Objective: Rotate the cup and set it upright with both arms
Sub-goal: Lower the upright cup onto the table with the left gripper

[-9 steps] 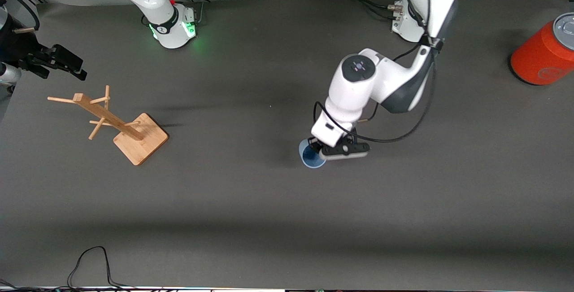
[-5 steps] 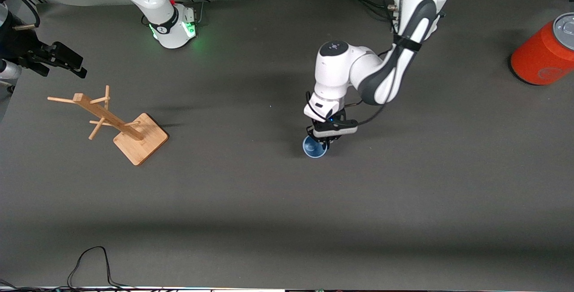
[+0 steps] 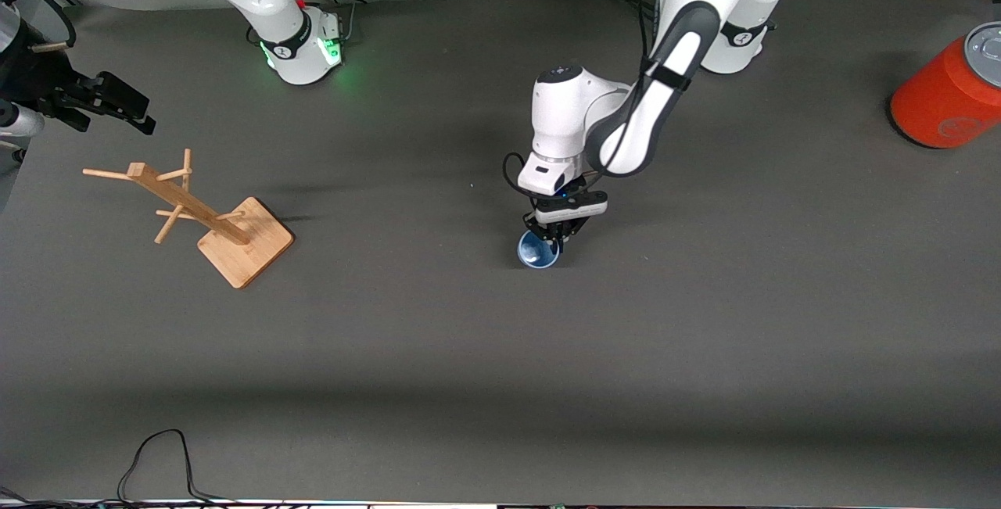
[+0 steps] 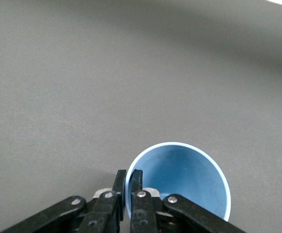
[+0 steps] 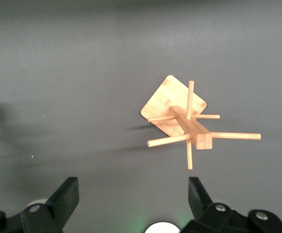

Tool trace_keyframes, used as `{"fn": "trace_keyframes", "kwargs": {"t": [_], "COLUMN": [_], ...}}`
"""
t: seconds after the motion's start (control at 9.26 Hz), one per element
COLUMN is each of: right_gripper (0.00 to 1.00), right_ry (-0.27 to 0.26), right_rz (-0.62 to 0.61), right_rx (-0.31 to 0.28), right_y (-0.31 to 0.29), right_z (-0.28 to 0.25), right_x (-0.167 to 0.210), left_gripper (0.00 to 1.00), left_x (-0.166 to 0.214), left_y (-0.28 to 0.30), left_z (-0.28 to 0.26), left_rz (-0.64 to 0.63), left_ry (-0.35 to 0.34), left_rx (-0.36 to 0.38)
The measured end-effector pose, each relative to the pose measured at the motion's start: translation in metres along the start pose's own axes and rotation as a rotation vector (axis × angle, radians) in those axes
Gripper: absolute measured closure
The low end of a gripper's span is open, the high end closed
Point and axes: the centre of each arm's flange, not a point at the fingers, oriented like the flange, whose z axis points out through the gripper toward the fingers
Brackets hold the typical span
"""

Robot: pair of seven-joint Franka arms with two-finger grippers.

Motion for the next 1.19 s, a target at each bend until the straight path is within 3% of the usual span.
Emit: {"fn": "trace_keyframes", "kwargs": {"t": [0.32, 0.43, 0.97, 1.19], "right_gripper": [0.0, 0.0, 0.0, 0.0], "right_ry": [0.014, 0.019, 0.029, 0.044], "right_rz": [-0.013, -0.014, -0.015, -0.014], "right_rx": [-0.004, -0.004, -0.005, -0.003], "right_y": [-0.007, -0.007, -0.007, -0.006], "right_z": [-0.006, -0.008, -0.013, -0.017], "right_x": [-0.013, -0.017, -0.025, -0.028], "left_gripper": [0.91, 0.8, 0.0, 0.0], "left_x": [-0.009, -0.012, -0.004, 0.015], "left_y": [0.003, 0.002, 0.008, 0.012], "left_z": [-0.001, 0.002, -0.001, -0.008], "left_rz": [-0.03, -0.028, -0.05, -0.069], "left_ry": [0.017, 0.012, 0.013, -0.02], "left_rx": [-0.014, -0.01, -0.019, -0.008]}}
